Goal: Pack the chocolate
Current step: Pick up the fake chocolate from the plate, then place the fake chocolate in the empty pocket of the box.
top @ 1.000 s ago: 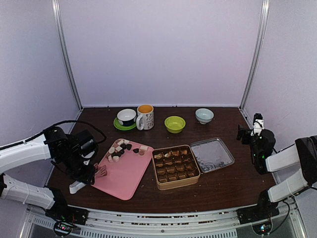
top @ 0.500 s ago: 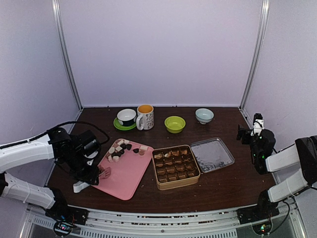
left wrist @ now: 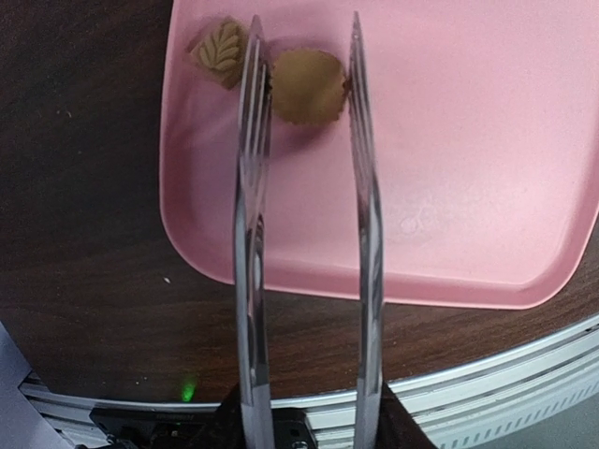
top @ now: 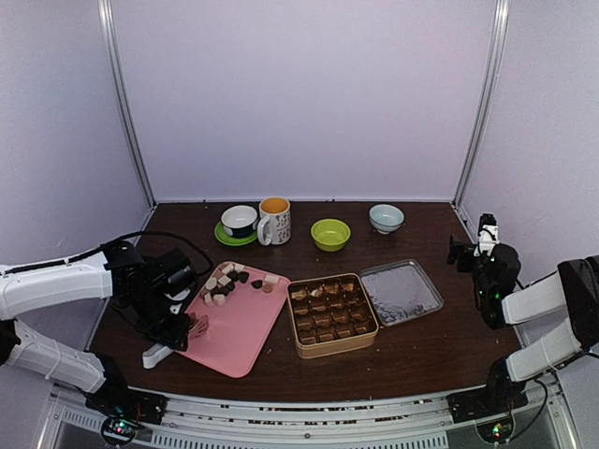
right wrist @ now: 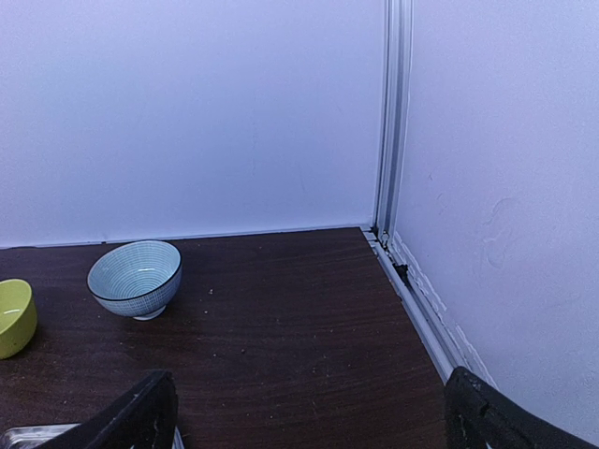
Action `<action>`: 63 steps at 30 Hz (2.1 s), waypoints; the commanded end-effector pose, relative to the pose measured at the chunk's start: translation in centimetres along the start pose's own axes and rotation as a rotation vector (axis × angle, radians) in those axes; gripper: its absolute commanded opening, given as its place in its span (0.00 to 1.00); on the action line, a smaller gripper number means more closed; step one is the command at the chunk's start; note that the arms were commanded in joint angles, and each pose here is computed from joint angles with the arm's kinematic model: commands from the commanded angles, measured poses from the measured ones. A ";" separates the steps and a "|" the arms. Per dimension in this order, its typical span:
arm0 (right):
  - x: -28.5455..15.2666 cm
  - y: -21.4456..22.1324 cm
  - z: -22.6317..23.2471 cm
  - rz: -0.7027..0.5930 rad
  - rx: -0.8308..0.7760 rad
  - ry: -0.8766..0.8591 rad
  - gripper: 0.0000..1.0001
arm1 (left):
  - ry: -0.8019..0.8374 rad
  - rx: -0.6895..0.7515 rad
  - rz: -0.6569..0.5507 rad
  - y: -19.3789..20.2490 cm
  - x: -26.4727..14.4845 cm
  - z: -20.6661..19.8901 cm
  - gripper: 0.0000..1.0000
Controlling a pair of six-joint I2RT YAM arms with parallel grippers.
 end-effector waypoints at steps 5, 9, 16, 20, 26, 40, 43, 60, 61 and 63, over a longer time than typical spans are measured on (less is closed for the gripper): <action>0.2 -0.7 -0.1 -0.031 0.008 0.004 1.00 | 0.028 0.023 -0.051 -1.3 -1.9 -0.6 0.35; 0.2 -0.7 -0.1 -0.031 0.008 0.005 1.00 | 0.082 0.031 -0.106 -2.0 -3.7 -1.2 0.34; 0.2 -0.7 -0.1 -0.031 0.008 0.004 1.00 | 0.213 0.087 -0.223 -3.2 -7.5 -3.1 0.31; 0.2 -0.7 -0.1 -0.029 0.008 0.005 1.00 | 0.300 0.138 -0.320 -4.0 -9.4 -4.7 0.29; 0.2 -0.7 -0.1 -0.031 0.009 0.004 1.00 | 0.410 0.169 -0.494 -5.2 -11.9 -5.9 0.28; 0.2 -0.7 -0.1 -0.031 0.008 0.005 1.00 | 0.571 0.252 -0.652 -10.3 -11.5 -11.2 0.28; 0.2 -0.7 -0.1 -0.031 0.008 0.005 1.00 | 0.580 0.273 -0.645 -10.9 -10.6 -12.4 0.28; 0.2 -0.7 -0.1 -0.030 0.009 0.004 1.00 | 0.576 0.417 -0.485 -14.0 -4.9 -18.3 0.28; 0.2 -0.7 -0.1 -0.030 0.008 0.005 1.00 | 0.572 0.423 -0.479 -13.9 -4.7 -18.4 0.28; 0.2 -0.7 -0.1 -0.030 0.008 0.004 1.00 | 0.568 0.427 -0.473 -14.0 -4.3 -18.8 0.27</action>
Point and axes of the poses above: each gripper's point midway between its finger pads, its own x axis out along the fingers, its own z axis along the line the jaws close on, y = z × x, the point moved 7 cm from there along -x, back along the fingers
